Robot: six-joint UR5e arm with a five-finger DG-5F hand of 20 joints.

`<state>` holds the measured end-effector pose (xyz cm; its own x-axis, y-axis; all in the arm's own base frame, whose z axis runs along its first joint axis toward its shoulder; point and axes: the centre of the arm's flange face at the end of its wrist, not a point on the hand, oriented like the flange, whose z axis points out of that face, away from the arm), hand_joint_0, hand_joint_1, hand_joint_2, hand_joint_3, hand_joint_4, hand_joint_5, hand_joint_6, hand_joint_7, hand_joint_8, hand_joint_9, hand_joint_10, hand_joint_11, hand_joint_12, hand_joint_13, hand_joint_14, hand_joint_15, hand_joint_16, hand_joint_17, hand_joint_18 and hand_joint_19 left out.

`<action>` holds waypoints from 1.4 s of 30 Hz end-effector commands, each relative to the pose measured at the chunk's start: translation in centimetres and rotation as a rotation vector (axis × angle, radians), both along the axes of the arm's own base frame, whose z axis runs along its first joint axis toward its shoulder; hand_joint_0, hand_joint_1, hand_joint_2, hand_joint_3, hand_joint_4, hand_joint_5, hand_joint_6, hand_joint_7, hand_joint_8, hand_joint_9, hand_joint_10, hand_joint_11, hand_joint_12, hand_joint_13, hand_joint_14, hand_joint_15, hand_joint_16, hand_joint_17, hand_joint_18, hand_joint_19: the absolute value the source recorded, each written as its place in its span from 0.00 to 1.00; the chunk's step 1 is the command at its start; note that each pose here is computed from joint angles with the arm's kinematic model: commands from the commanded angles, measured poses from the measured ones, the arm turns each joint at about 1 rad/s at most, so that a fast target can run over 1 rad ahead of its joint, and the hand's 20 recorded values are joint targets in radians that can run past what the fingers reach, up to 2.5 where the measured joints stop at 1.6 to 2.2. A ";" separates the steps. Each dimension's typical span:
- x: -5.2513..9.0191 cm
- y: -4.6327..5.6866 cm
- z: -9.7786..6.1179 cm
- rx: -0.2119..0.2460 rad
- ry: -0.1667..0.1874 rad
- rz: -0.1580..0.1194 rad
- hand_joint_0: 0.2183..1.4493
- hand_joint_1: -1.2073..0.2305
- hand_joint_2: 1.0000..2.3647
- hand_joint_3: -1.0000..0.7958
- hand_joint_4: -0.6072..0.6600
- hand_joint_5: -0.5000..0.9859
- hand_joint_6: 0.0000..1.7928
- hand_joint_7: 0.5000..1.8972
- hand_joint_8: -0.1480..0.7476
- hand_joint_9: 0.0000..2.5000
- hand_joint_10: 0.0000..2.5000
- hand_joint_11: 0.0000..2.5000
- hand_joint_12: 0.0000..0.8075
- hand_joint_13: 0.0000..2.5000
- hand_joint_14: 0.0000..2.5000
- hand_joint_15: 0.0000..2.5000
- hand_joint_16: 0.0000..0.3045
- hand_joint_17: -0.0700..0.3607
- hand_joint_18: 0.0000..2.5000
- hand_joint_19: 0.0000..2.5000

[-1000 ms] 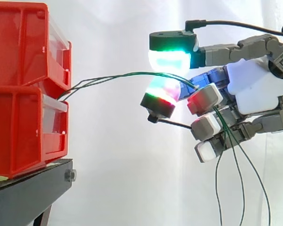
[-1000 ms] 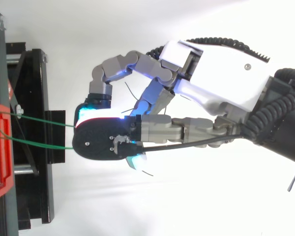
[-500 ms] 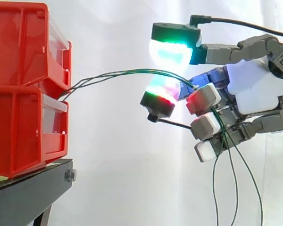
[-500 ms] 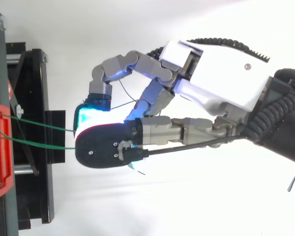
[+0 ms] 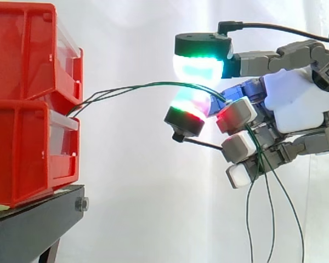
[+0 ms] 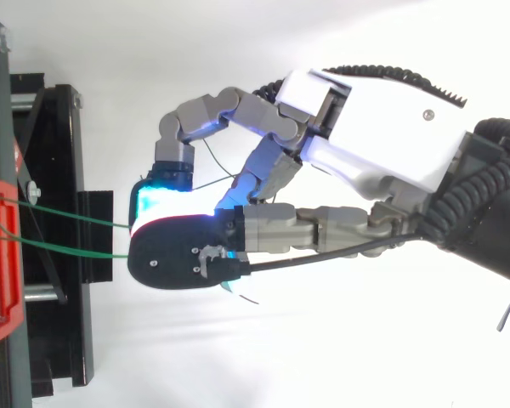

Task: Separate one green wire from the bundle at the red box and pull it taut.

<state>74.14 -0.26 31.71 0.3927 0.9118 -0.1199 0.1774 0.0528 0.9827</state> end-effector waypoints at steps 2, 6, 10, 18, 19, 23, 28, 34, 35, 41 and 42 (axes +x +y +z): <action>0.0 0.0 0.0 0.001 -0.003 0.000 0.30 0.35 0.01 0.48 0.52 0.24 0.50 0.46 0.49 0.56 0.01 0.41 0.52 0.48 0.01 0.34 0.19 0.46 0.39 0.25; 0.0 0.0 0.0 0.000 0.000 0.000 0.31 0.34 0.01 0.50 0.51 0.25 0.50 0.47 0.49 0.56 0.01 0.41 0.51 0.48 0.01 0.34 0.18 0.45 0.38 0.25; 0.0 0.0 -0.1 0.005 -0.001 -0.004 0.31 0.33 0.01 0.51 0.51 0.25 0.50 0.48 0.49 0.56 0.01 0.40 0.52 0.47 0.01 0.33 0.18 0.46 0.39 0.24; 0.0 0.0 0.0 0.023 -0.011 -0.008 0.31 0.30 0.01 0.54 0.48 0.27 0.49 0.50 0.47 0.51 0.01 0.33 0.51 0.38 0.01 0.22 0.17 0.44 0.35 0.20; -0.1 -0.1 -0.1 0.022 -0.009 -0.008 0.31 0.30 0.01 0.54 0.48 0.27 0.49 0.51 0.47 0.51 0.01 0.32 0.50 0.37 0.01 0.22 0.17 0.44 0.34 0.19; 0.0 0.0 -0.2 0.028 -0.012 -0.009 0.31 0.29 0.01 0.55 0.46 0.27 0.49 0.50 0.46 0.46 0.01 0.25 0.50 0.33 0.01 0.18 0.17 0.43 0.30 0.17; 0.0 0.0 -0.1 0.033 -0.016 -0.010 0.31 0.28 0.01 0.54 0.44 0.27 0.48 0.49 0.46 0.40 0.01 0.19 0.50 0.30 0.01 0.15 0.17 0.43 0.27 0.14; 0.0 -0.1 -0.1 0.033 -0.014 -0.011 0.31 0.27 0.01 0.54 0.42 0.28 0.47 0.50 0.44 0.32 0.00 0.12 0.49 0.25 0.00 0.13 0.17 0.43 0.22 0.11; 0.0 -0.1 -0.1 0.034 -0.015 -0.012 0.31 0.27 0.01 0.53 0.42 0.28 0.47 0.50 0.44 0.31 0.00 0.10 0.49 0.24 0.00 0.12 0.17 0.43 0.21 0.10; 0.0 -0.1 -0.1 0.033 -0.014 -0.011 0.31 0.27 0.01 0.53 0.42 0.28 0.47 0.52 0.43 0.28 0.00 0.09 0.49 0.22 0.00 0.12 0.17 0.43 0.18 0.09; 0.0 0.0 -0.2 0.031 -0.012 -0.010 0.31 0.27 0.01 0.53 0.42 0.28 0.47 0.52 0.43 0.28 0.00 0.09 0.49 0.22 0.00 0.12 0.17 0.43 0.18 0.09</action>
<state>74.12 -0.31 31.60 0.4043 0.9107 -0.0841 0.1640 0.0182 0.9863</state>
